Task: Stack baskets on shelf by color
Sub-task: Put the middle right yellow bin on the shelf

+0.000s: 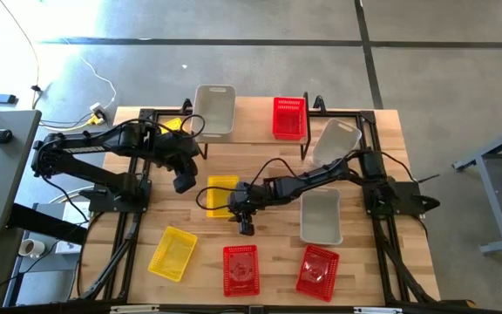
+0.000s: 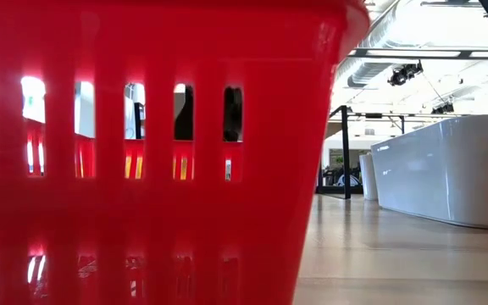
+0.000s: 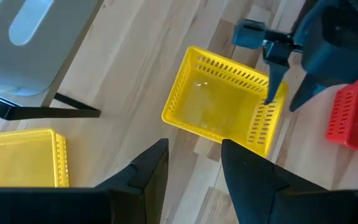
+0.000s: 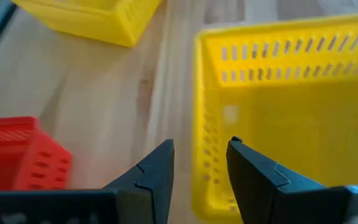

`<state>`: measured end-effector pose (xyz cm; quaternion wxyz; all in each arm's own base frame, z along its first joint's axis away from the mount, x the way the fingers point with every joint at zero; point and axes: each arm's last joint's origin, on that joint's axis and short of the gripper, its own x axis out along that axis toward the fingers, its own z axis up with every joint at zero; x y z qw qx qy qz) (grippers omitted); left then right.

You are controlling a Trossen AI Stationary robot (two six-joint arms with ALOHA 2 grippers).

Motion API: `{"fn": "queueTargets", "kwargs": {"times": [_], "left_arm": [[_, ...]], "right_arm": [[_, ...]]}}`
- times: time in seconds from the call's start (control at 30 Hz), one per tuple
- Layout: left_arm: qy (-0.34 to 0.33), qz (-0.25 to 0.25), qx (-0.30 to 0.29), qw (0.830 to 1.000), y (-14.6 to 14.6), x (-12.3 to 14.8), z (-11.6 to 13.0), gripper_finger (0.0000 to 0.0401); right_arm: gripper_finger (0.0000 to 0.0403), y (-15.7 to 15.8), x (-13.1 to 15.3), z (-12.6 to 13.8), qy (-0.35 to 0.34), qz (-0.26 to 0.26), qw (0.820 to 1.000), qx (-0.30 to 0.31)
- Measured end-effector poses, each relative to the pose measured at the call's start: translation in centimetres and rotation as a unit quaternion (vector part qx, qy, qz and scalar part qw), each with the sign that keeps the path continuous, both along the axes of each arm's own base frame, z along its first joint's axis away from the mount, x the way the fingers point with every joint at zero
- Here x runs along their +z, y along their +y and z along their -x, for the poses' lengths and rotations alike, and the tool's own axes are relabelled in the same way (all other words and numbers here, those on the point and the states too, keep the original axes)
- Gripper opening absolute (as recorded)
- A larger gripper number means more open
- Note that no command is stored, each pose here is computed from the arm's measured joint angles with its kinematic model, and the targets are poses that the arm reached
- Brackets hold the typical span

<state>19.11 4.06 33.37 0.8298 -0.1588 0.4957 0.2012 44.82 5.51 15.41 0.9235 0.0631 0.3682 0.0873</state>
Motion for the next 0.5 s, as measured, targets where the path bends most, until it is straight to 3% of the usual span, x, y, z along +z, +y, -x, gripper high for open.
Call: {"fn": "queueTargets", "kwargs": {"times": [0.3, 0.5], "left_arm": [[0.0, -0.002, 0.0, 1.0, 0.01, 0.01, 0.0, 0.0138], [0.001, -0.003, 0.001, 1.0, 0.02, 0.01, 0.0, 0.0138]], "right_arm": [[0.0127, -0.21, -0.41, 0.35, 0.026, 0.025, 0.999, -0.016], [0.0093, -0.24, -0.62, 0.57, 0.041, 0.027, 0.999, -0.016]]}}
